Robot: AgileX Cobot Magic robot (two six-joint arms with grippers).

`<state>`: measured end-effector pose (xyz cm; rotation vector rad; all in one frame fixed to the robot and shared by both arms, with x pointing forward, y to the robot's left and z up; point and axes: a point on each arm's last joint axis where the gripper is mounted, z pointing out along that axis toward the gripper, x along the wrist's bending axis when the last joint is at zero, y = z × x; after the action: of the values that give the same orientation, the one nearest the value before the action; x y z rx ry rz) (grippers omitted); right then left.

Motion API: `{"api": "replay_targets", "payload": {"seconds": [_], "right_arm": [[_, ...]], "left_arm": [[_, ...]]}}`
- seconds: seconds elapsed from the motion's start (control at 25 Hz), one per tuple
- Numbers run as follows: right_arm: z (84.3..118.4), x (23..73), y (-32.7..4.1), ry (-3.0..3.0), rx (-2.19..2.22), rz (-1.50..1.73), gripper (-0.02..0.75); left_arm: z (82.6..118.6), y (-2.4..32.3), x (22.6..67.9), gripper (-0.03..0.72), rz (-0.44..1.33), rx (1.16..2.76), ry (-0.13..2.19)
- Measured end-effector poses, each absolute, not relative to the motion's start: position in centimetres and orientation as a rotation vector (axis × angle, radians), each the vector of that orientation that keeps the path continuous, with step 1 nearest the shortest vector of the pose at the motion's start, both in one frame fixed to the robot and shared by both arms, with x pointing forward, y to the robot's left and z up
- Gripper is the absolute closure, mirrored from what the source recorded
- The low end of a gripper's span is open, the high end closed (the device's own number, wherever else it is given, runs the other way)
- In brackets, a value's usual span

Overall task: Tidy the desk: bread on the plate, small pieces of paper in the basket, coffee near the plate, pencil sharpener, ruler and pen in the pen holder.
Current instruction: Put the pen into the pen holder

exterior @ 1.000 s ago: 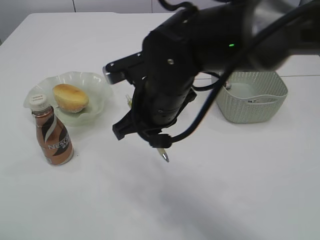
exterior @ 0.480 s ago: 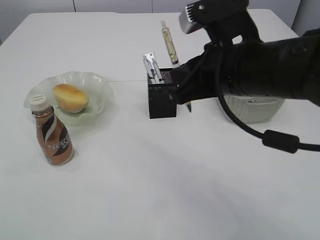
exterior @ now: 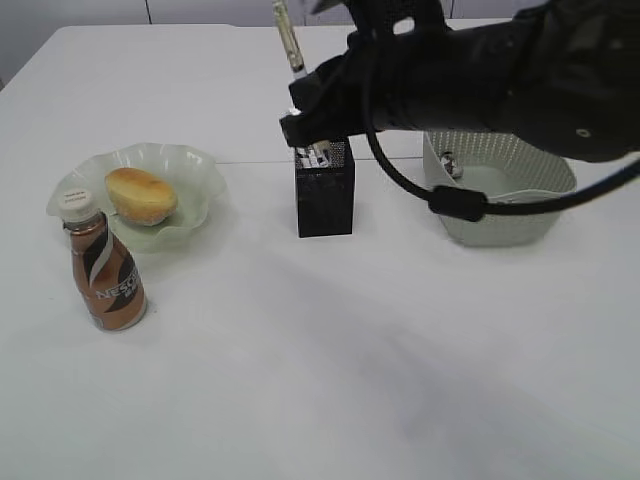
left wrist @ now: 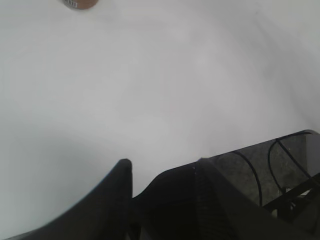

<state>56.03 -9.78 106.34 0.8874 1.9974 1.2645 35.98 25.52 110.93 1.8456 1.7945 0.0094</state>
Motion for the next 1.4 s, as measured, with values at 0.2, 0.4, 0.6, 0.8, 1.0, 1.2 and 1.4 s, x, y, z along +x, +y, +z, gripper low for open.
{"api": "replay_targets", "payload": {"seconds": [0.2,0.4,0.6,0.8,1.0,1.2,1.4], "right_arm": [[106.7,59.6,-8.8,1.943,0.895,1.289,0.659],[105.9,63.3,-10.1,1.883,0.981,1.272,0.659],[103.8,66.0,-10.6,1.872,1.009,1.263,0.659],[101.7,67.5,-9.7,1.891,0.988,1.277,0.659],[100.4,69.0,-9.1,1.897,0.956,1.271,0.659],[98.5,69.9,-9.4,1.917,0.979,1.241,0.659],[97.5,70.4,-10.2,1.923,1.003,1.214,0.659]], "left_arm": [[110.9,25.5,36.0,0.381,0.009,1.846,1.795],[110.9,25.5,36.0,0.381,0.009,1.846,1.795],[110.9,25.6,36.0,0.381,0.015,1.849,1.796],[110.9,25.6,36.0,0.381,0.016,1.851,1.798],[110.9,25.6,36.0,0.381,0.018,1.852,1.798],[110.9,25.6,36.0,0.381,0.018,1.852,1.798],[110.9,25.6,36.0,0.381,0.018,1.852,1.798]]}}
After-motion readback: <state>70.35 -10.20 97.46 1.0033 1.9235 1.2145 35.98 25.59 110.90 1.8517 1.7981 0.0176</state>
